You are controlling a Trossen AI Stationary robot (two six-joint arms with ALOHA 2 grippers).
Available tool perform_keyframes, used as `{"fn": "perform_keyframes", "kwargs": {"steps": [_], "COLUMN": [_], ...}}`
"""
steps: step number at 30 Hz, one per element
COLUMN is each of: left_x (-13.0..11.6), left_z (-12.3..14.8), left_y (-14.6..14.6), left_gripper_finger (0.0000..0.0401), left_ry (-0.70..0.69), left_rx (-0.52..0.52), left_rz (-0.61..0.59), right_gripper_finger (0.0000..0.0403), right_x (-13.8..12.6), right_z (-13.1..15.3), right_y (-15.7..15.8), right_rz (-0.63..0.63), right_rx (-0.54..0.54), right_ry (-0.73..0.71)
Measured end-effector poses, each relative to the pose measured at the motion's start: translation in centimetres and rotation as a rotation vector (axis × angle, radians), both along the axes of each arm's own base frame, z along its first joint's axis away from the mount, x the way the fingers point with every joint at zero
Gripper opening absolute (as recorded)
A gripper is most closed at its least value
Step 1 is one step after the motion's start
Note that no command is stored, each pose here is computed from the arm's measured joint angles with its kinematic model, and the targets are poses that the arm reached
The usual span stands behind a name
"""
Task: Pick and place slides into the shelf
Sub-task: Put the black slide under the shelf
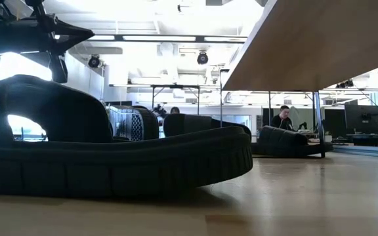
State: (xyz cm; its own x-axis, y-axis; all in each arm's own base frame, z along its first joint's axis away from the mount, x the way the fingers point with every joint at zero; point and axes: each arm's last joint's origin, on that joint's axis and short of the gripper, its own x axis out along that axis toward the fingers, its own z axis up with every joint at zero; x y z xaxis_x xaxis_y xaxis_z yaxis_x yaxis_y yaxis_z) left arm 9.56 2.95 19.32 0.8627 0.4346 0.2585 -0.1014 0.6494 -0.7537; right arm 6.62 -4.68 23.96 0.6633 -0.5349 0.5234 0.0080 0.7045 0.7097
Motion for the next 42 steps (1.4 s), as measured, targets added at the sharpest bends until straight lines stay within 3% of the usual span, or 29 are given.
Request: {"fn": "perform_keyframes", "kwargs": {"steps": [3, 8, 14, 19, 23, 29, 34, 42], "left_x": [0.0, 0.0, 0.0, 0.1, 0.1, 0.2, 0.2, 0.3], "left_z": [0.0, 0.0, 0.0, 0.0, -0.1, -0.5, -0.6, -0.9], "left_y": [0.0, 0.0, 0.0, -0.1, -0.1, -0.1, -0.1, -0.1], "left_gripper_finger": [0.0001, 0.0001, 0.0001, 0.0001, 0.0001, 0.0001, 0.0001, 0.0001], "left_ry": [0.001, 0.005, 0.005, 0.009, 0.019, 0.056, 0.067, 0.094], "left_rx": [0.0, 0.002, 0.004, 0.012, 0.01, 0.0, -0.003, -0.01], "left_rz": [0.0, 0.001, -0.007, -0.038, -0.055, -0.056, -0.057, -0.057], "right_gripper_finger": [0.0, 0.0, 0.0, 0.0, 0.0, 0.0003, 0.0041, 0.0115], "right_x": [0.5, 3.0, 7.7, 12.0, 15.1, 20.2, 24.4, 30.9], "right_z": [1.9, 6.4, 10.8, 12.0, 12.2, 11.5, 9.7, 7.6], "right_y": [-0.1, -1.6, -6.8, -12.2, -15.5, -18.9, -20.1, -20.7], "right_rz": [0.032, 0.048, 0.22, 0.36, 0.501, 0.673, 0.778, 0.762], "right_rx": [-0.042, -0.079, 0.067, 0.2, 0.247, 0.272, 0.326, 0.548], "right_ry": [0.061, 0.293, 0.757, 1.12, 1.305, 1.406, 1.489, 1.457]}}
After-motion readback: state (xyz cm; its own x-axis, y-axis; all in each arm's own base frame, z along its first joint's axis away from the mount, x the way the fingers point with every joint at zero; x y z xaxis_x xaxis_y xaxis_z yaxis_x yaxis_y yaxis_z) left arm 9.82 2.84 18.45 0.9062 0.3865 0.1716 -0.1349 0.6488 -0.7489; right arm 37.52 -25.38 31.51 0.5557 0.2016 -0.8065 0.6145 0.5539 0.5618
